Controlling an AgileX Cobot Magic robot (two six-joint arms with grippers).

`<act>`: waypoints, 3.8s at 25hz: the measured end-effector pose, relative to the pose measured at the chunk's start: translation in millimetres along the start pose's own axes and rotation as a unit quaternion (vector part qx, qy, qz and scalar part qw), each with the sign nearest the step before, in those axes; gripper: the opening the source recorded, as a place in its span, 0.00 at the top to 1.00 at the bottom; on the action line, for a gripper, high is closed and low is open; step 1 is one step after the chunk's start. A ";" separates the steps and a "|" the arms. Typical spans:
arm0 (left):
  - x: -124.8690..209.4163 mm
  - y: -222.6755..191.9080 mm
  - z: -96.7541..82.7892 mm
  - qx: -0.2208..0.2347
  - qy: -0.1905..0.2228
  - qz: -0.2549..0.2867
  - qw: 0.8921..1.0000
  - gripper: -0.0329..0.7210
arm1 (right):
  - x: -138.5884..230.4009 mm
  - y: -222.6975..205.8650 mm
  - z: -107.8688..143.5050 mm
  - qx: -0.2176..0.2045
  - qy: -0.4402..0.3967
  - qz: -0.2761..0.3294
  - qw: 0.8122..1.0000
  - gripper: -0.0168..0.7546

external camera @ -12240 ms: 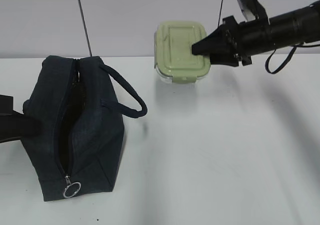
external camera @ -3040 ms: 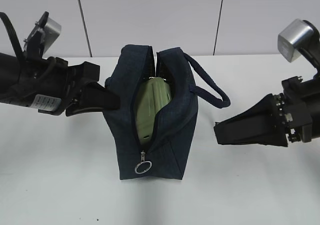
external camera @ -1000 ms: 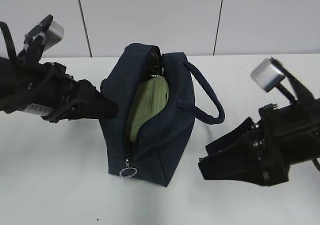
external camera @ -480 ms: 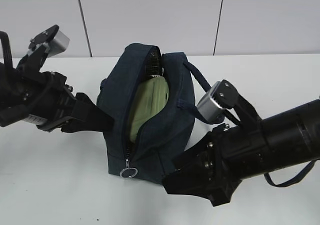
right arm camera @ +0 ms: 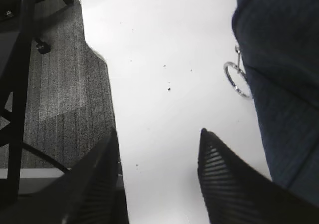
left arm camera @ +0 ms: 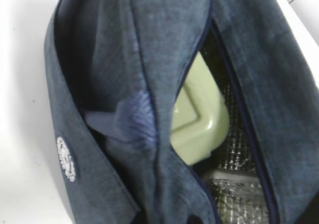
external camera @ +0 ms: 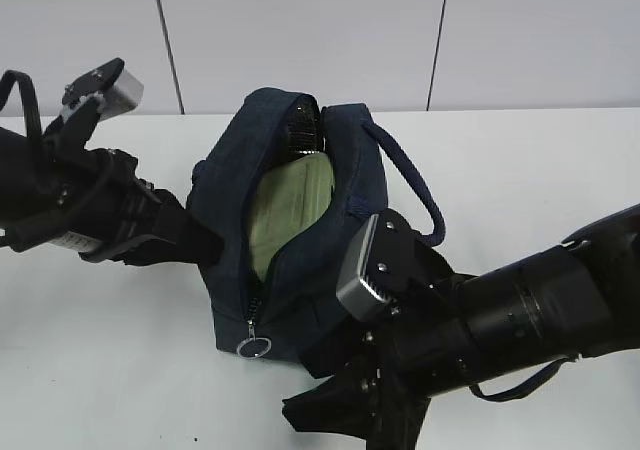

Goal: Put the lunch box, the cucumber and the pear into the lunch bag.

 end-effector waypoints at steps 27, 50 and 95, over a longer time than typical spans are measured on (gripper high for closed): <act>-1.4 -5.6 -0.8 0.014 0.024 -0.002 1.000 0.97 | 5.7 -39.9 -41.9 0.026 0.070 0.012 0.997 0.45; -0.8 -7.4 -0.9 0.018 0.030 -0.001 0.999 0.97 | -13.3 -42.3 -45.6 0.020 0.101 -0.005 0.995 0.45; -1.0 -7.4 -0.6 0.017 0.030 -0.001 0.999 0.97 | 3.3 -57.8 -47.6 0.053 0.115 0.059 0.990 0.45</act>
Point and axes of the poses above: a point on each arm's last joint axis where the gripper is mounted, y pointing back along that axis away from the gripper, z along the wrist's bending axis when the last joint is at zero, x = y × z, the point moved 7 cm from there along -y, pointing out along that axis toward the gripper, and after that the axes turned 6 degrees about -y, right-handed, at the moved point
